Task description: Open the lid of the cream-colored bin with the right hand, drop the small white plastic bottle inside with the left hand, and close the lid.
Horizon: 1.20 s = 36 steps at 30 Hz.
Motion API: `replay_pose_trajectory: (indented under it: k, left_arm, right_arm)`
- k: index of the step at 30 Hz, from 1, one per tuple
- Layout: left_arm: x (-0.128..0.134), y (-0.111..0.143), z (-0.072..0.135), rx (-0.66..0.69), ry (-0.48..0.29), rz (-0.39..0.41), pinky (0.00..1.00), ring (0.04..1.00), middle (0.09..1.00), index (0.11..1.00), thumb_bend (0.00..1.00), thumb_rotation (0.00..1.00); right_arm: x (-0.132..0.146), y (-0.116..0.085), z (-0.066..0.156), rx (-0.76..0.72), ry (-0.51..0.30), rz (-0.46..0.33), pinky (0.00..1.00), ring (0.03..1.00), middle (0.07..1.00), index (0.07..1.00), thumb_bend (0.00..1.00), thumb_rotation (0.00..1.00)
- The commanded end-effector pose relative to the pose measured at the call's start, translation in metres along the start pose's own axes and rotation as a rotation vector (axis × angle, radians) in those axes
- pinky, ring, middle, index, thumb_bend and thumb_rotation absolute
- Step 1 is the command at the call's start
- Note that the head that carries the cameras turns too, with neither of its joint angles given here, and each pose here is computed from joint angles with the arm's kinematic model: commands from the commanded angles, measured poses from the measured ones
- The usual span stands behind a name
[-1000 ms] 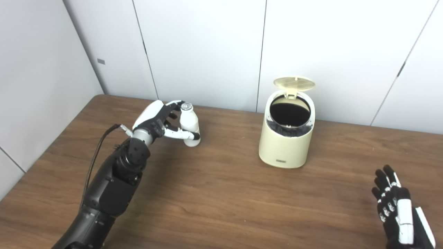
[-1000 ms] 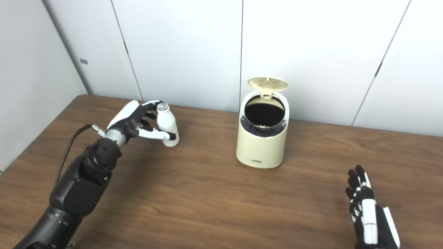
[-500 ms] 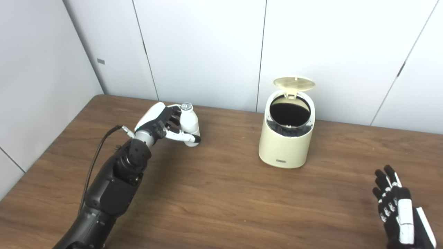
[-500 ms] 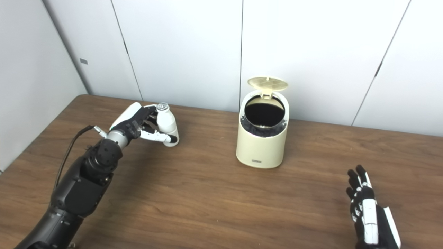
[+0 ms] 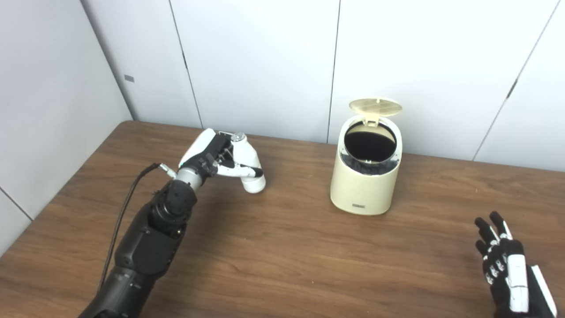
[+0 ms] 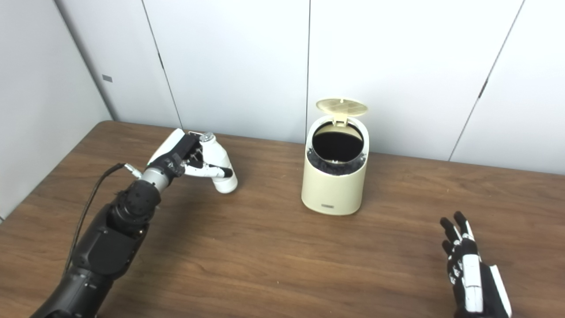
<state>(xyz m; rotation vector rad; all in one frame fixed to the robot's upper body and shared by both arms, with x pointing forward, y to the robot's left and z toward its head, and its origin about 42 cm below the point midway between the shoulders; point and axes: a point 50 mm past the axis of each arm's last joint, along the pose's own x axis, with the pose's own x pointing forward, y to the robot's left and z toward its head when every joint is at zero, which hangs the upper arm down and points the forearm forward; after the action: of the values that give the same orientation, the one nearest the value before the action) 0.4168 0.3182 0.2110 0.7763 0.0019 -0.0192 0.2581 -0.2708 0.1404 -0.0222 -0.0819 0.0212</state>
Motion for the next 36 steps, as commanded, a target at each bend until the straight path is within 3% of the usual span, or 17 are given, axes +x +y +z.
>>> replay_pose_trajectory:
  k: [1,12,17,23,36]
  left_arm:
    - [0.008,0.018,0.016,-0.003,-0.072,0.087,0.35,0.391,0.481,0.512,0.5,0.0]
    - [0.003,0.01,0.023,-0.004,-0.093,0.116,0.35,0.389,0.496,0.51,0.5,0.0]
    - [-0.013,0.015,0.04,0.004,-0.198,0.163,0.35,0.392,0.493,0.514,0.5,0.0]
    - [-0.034,0.02,0.074,0.011,-0.324,0.229,0.32,0.382,0.493,0.519,0.5,0.0]
    - [-0.055,0.013,0.126,0.052,-0.56,0.309,0.32,0.383,0.474,0.513,0.5,0.0]
  right_arm:
    - [0.005,-0.004,0.014,-0.008,-0.08,0.011,1.0,1.0,0.936,0.981,0.59,1.0]
    - [0.002,-0.006,0.017,-0.03,-0.072,0.002,1.0,0.99,0.916,0.981,0.6,1.0]
    - [0.003,-0.005,0.016,-0.044,-0.07,0.0,1.0,0.989,0.92,0.988,0.59,1.0]
    - [0.003,-0.005,0.012,-0.043,-0.072,-0.007,1.0,0.995,0.921,0.987,0.63,1.0]
    - [0.0,0.001,0.002,-0.078,-0.07,-0.005,1.0,0.966,0.912,0.973,0.63,1.0]
